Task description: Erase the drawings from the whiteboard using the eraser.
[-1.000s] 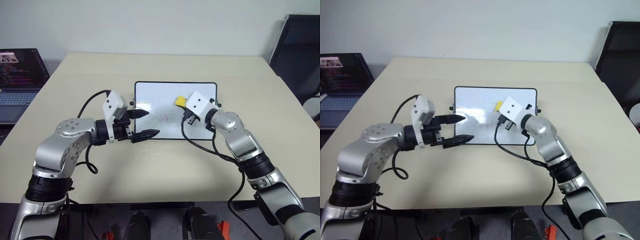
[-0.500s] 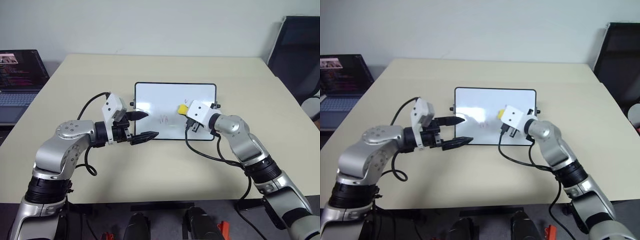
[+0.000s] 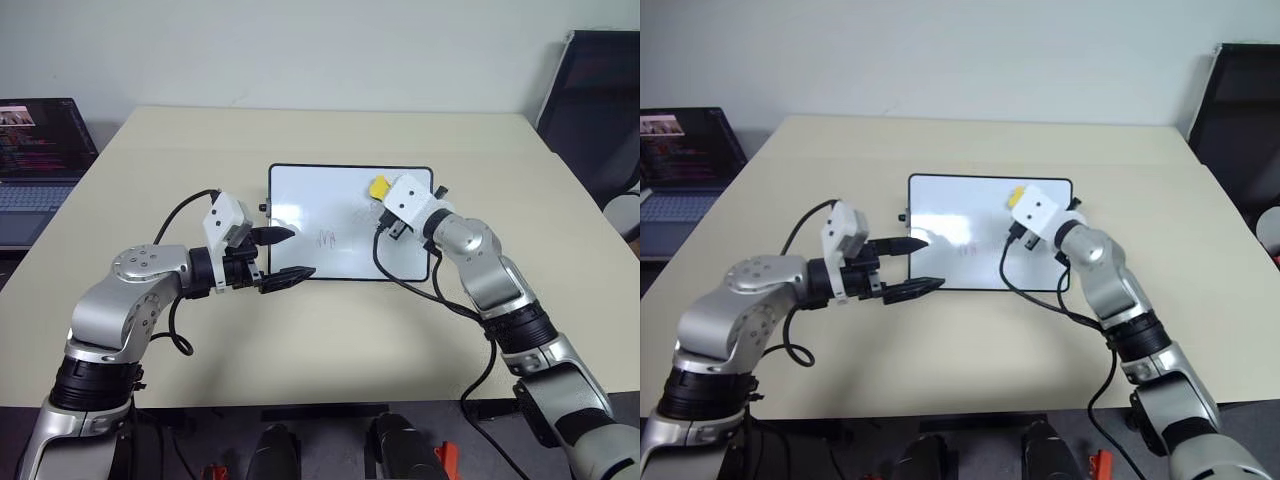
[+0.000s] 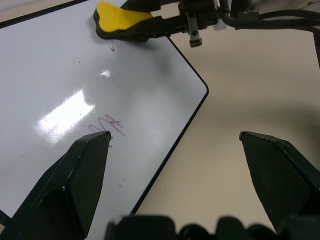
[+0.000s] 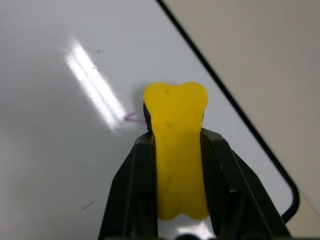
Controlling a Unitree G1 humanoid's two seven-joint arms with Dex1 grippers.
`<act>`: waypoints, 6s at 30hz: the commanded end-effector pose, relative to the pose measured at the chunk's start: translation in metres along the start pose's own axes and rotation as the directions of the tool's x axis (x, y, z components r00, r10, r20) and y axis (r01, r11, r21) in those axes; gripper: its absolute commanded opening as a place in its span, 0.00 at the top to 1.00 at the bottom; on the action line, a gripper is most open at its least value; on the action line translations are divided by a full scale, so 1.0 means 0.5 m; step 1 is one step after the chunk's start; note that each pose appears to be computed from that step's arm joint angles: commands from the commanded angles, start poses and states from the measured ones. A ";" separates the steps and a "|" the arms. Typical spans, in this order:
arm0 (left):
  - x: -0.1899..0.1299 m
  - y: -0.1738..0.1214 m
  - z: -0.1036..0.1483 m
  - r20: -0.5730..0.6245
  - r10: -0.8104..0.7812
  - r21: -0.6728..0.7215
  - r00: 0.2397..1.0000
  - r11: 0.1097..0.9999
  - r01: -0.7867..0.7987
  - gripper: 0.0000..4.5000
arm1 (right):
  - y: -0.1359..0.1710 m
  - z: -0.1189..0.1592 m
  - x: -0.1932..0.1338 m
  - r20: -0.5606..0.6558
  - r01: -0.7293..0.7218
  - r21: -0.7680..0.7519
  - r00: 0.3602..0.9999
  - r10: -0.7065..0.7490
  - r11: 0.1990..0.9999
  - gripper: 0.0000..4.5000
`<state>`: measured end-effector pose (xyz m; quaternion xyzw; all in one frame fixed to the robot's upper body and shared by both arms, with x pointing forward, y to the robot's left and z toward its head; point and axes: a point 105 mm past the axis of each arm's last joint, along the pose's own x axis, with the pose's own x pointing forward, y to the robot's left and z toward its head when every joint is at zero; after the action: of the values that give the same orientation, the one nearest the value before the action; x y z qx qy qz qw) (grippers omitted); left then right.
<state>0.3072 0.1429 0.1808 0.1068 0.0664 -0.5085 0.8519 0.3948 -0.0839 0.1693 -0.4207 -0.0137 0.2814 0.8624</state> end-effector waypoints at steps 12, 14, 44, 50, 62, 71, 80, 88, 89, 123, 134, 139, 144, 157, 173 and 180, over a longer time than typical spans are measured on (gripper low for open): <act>-0.010 0.000 0.017 0.024 0.009 0.043 1.000 0.999 -0.010 0.00 | -0.039 0.013 -0.004 0.017 0.129 0.070 0.991 -0.131 0.989 0.81; -0.011 -0.001 0.016 0.024 0.011 0.041 1.000 0.999 -0.012 0.00 | -0.028 0.005 -0.007 0.010 0.102 0.112 0.995 -0.103 0.989 0.81; -0.122 0.022 -0.061 -0.104 0.253 -0.023 0.962 0.966 -0.257 0.00 | 0.139 0.059 -0.124 0.271 -0.345 0.220 0.920 0.282 0.913 0.81; -0.117 0.020 -0.059 -0.104 0.250 -0.017 0.963 0.967 -0.253 0.00 | 0.126 0.075 -0.108 0.293 -0.313 0.208 0.924 0.246 0.927 0.81; -0.110 0.022 -0.073 -0.162 0.206 0.014 0.965 0.978 -0.207 0.00 | 0.066 0.133 0.026 0.236 -0.067 -0.009 0.969 0.068 0.998 0.81; -0.103 0.018 -0.072 -0.164 0.182 0.016 0.970 0.983 -0.181 0.00 | 0.182 0.068 0.030 0.067 -0.331 -0.110 0.938 0.339 0.937 0.81; -0.100 0.013 -0.075 -0.166 0.173 0.010 0.971 0.985 -0.174 0.00 | 0.070 0.101 0.048 0.126 -0.027 -0.139 0.991 0.045 0.990 0.81; -0.098 0.010 -0.079 -0.161 0.170 0.002 0.972 0.985 -0.172 0.00 | 0.152 0.019 0.029 -0.030 -0.295 -0.157 0.955 0.293 0.943 0.81; -0.098 0.010 -0.080 -0.160 0.170 0.002 0.972 0.985 -0.172 0.00 | 0.165 0.011 0.022 -0.045 -0.338 -0.164 0.941 0.335 0.927 0.81; -0.047 -0.009 -0.032 -0.070 0.039 0.075 0.997 0.997 -0.033 0.00 | -0.033 -0.025 -0.146 0.002 0.148 0.380 0.987 -0.161 0.913 0.82; 0.046 -0.009 0.011 -0.034 -0.133 0.155 0.991 0.978 0.137 0.00 | 0.012 0.002 -0.111 -0.003 0.183 0.353 0.981 -0.194 0.917 0.82; 0.082 -0.018 0.018 -0.026 -0.206 0.185 0.978 0.961 0.207 0.00 | -0.003 -0.044 -0.141 -0.098 0.277 0.373 0.961 -0.259 0.886 0.82; 0.120 -0.027 0.036 -0.006 -0.276 0.227 0.961 0.936 0.270 0.00 | -0.046 -0.104 -0.249 -0.244 0.484 0.512 0.874 -0.420 0.710 0.82; 0.219 -0.097 0.096 -0.016 -0.532 0.372 0.847 0.783 0.499 0.00 | -0.008 -0.183 -0.286 -0.456 0.583 0.613 0.812 -0.364 0.533 0.82; 0.263 -0.130 0.111 -0.058 -0.563 0.458 0.825 0.719 0.523 0.00 | -0.034 -0.270 -0.231 -0.517 0.603 0.645 0.797 -0.313 0.470 0.82; 0.255 -0.129 0.101 -0.051 -0.559 0.438 0.828 0.732 0.521 0.00 | -0.045 -0.289 -0.229 -0.505 0.593 0.646 0.804 -0.312 0.481 0.31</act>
<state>0.3166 -0.0063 0.1845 0.2415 -0.0342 -0.7368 0.6306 0.3436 -0.2527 0.1003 -0.0207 0.1716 -0.0566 0.9833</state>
